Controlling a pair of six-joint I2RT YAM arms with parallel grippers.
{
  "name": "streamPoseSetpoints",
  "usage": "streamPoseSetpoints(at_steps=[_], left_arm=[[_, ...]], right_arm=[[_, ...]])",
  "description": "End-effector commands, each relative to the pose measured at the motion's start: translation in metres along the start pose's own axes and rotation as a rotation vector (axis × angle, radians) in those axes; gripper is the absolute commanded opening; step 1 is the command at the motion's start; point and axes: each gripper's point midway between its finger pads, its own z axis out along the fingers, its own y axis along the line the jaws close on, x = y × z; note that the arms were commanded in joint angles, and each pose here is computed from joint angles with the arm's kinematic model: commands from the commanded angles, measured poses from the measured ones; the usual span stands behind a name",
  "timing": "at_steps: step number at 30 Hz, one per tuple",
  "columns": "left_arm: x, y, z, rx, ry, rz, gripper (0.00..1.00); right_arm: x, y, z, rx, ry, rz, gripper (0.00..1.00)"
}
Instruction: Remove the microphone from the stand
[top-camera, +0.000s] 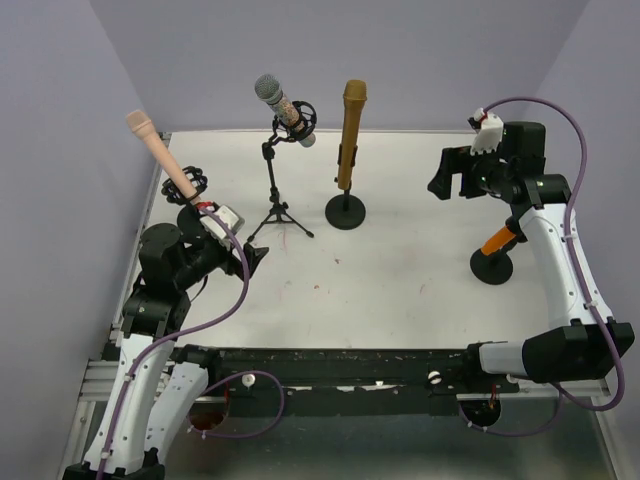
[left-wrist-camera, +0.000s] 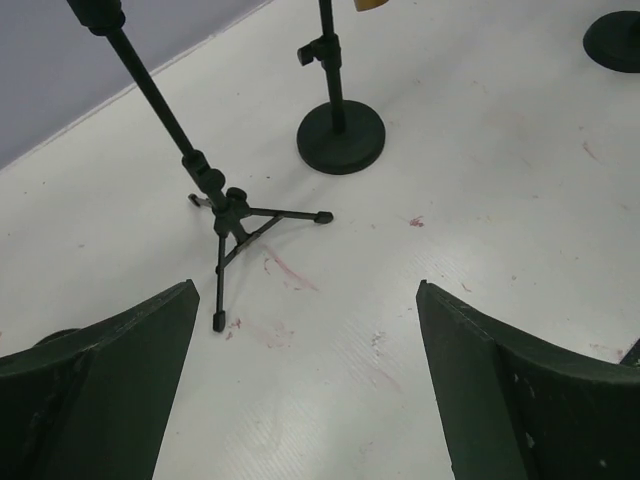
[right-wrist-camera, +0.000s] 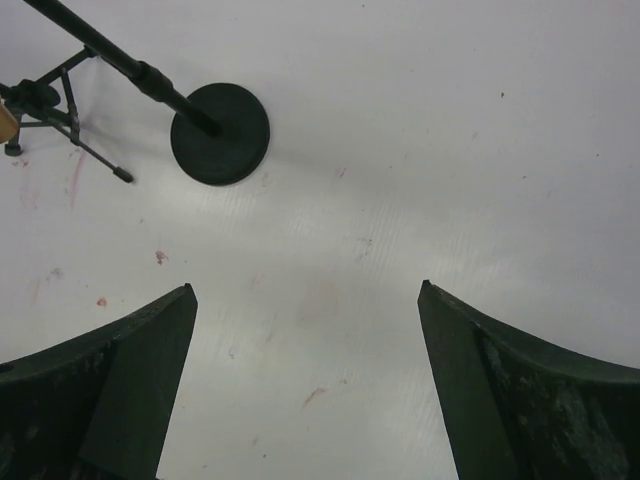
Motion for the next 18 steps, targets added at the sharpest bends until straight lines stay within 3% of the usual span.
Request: streamPoseSetpoints(at_steps=[1, 7, 12, 18], left_arm=[[0.003, -0.021, 0.000, 0.114, -0.004, 0.017, 0.98], [-0.015, -0.028, -0.001, 0.179, -0.013, 0.039, 0.98], [-0.059, -0.025, 0.001, 0.193, -0.093, 0.028, 0.95], [-0.117, -0.026, 0.014, 0.253, -0.189, -0.052, 0.85]], right_arm=[[0.003, 0.011, -0.005, -0.060, 0.003, -0.027, 1.00], [-0.007, 0.044, -0.022, -0.272, -0.033, -0.218, 1.00], [-0.028, 0.052, -0.027, -0.306, -0.081, -0.213, 1.00], [-0.053, 0.067, -0.029, -0.380, -0.128, -0.170, 1.00]])
